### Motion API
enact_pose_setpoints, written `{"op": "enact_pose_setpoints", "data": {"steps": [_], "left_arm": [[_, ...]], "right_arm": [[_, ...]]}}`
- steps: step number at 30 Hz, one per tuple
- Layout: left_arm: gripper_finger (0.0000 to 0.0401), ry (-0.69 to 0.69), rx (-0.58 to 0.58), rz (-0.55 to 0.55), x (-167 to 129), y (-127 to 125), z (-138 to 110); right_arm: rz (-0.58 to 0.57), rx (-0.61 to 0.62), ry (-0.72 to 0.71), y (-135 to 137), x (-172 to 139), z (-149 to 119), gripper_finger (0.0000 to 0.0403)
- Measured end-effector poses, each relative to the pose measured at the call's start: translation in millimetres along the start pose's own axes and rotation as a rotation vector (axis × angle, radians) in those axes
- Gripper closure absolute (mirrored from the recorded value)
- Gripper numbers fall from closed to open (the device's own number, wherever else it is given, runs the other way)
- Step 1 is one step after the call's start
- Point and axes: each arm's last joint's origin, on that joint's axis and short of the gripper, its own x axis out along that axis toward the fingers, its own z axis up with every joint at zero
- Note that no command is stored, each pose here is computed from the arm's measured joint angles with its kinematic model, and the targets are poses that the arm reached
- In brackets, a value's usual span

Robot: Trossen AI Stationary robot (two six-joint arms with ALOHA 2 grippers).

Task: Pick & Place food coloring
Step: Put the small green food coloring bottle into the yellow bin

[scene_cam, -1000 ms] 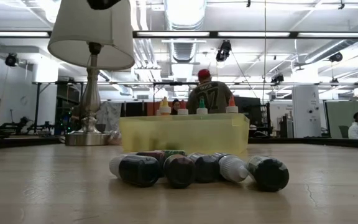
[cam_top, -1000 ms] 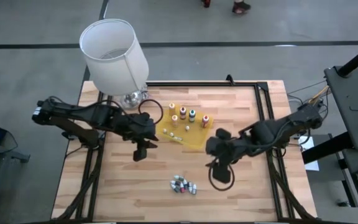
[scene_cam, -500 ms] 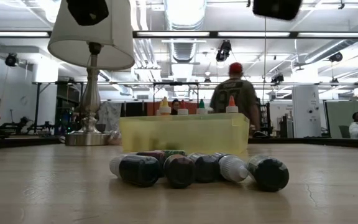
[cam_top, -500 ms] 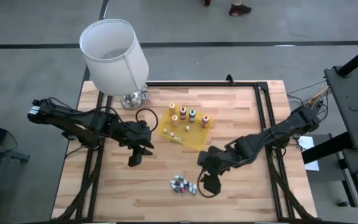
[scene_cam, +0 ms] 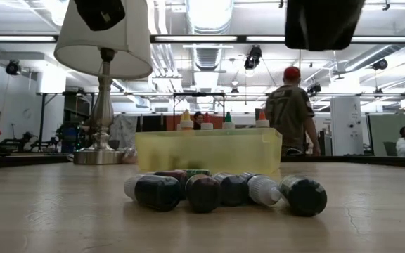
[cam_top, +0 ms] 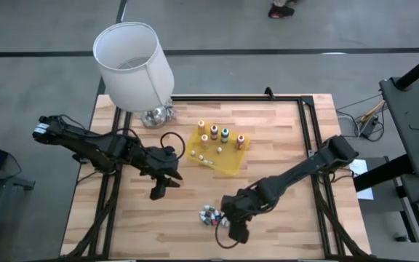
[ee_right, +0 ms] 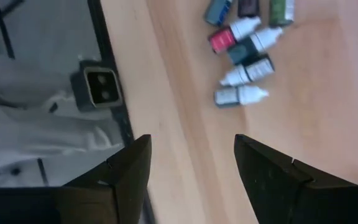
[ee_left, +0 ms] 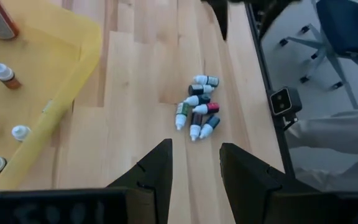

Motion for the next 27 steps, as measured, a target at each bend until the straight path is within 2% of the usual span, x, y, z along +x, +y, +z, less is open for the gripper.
{"op": "enact_pose_setpoints", "data": {"steps": [3, 8, 13, 17, 22, 27], "left_arm": [[0.0295, -0.009, 0.000, -0.003, 0, 0, 1], [0.0295, -0.041, 0.004, -0.015, 0, -1, 4], [0.0295, -0.044, 0.004, -0.015, 0, -2, 4], [0.0295, -0.045, 0.005, -0.015, 0, -2, 4], [0.0295, -0.045, 0.004, -0.015, 0, -2, 4], [0.0295, -0.045, 0.003, -0.013, 0, -1, 4]], "right_arm": [[0.008, 0.113, -0.007, 7, 8, 8, 0.0181], [-0.004, 0.393, -0.002, 14, 28, 18, 0.0181], [-0.079, 0.627, 0.029, 13, 54, 21, 0.0181], [-0.219, 0.740, 0.068, 7, 63, 19, 0.0181], [-0.409, 0.785, 0.088, 3, 53, 15, 0.0181], [-0.485, 0.843, -0.030, 6, 43, 16, 0.0181]]}}
